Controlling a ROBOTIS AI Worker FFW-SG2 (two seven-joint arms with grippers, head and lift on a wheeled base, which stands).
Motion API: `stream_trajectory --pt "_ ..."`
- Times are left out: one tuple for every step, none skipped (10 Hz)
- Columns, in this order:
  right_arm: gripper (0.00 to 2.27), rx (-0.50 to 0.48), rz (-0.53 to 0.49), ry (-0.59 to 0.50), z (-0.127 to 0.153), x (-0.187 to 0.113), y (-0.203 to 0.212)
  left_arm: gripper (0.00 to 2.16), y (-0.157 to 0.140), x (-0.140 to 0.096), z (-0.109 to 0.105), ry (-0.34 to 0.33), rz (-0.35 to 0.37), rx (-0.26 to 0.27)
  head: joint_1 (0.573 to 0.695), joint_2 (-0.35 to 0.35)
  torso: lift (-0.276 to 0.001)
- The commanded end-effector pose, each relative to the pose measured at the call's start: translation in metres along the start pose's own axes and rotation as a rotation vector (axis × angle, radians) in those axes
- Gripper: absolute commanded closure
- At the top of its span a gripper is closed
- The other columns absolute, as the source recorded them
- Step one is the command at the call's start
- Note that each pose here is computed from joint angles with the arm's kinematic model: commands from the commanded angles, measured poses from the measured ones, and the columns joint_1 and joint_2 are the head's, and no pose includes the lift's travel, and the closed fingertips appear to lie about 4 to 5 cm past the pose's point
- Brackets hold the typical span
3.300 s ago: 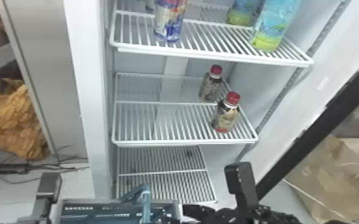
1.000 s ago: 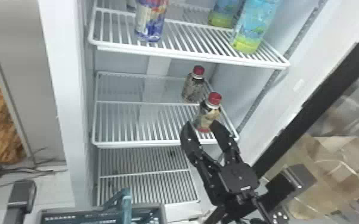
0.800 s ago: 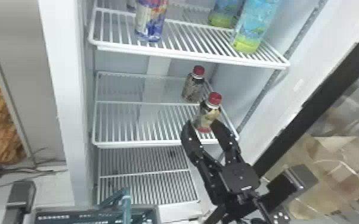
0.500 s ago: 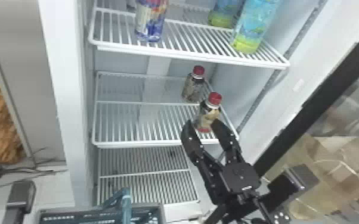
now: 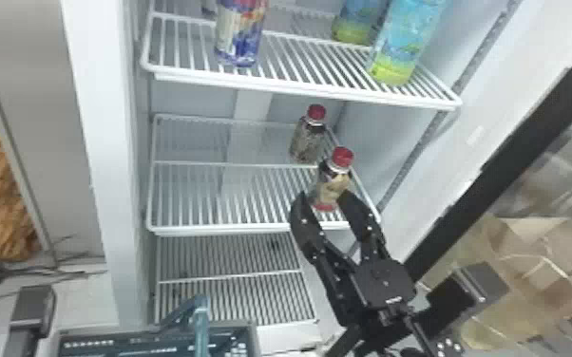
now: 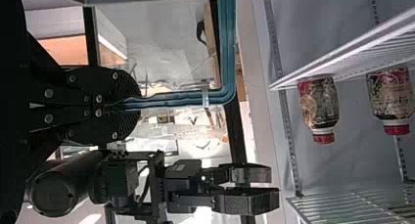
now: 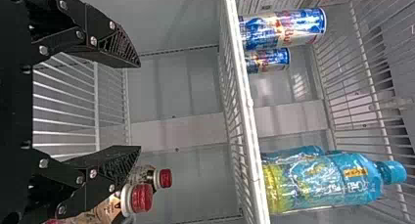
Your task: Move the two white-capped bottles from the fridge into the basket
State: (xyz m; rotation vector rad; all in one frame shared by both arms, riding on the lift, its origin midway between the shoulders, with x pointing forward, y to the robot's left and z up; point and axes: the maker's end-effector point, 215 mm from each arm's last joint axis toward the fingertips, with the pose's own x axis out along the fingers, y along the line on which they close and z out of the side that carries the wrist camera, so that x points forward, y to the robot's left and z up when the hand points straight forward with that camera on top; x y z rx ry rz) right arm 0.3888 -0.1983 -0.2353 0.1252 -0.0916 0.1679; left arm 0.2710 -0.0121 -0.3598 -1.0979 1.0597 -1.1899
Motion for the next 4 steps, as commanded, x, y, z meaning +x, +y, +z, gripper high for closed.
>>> stream_trajectory --pt "0.50 0.002 0.000 0.006 -0.0025 -0.0005 -0.0002 1.16 -0.0006 0.0007 0.0004 0.000 -0.002 0.001 0.695 -0.350 -0.260" --pt "0.50 0.001 0.000 0.004 -0.0016 0.0001 -0.0002 1.16 -0.0005 0.0001 0.0010 -0.002 -0.001 0.002 0.695 -0.350 -0.260" --pt "0.50 0.000 0.000 0.006 -0.0025 -0.0005 -0.0002 1.16 -0.0006 0.0007 0.0004 0.000 -0.002 0.001 0.695 -0.350 -0.260" --pt "0.50 -0.001 0.000 0.004 -0.0016 0.0001 -0.0002 1.16 -0.0002 0.0002 0.0003 0.000 0.000 0.002 0.695 -0.350 -0.260"
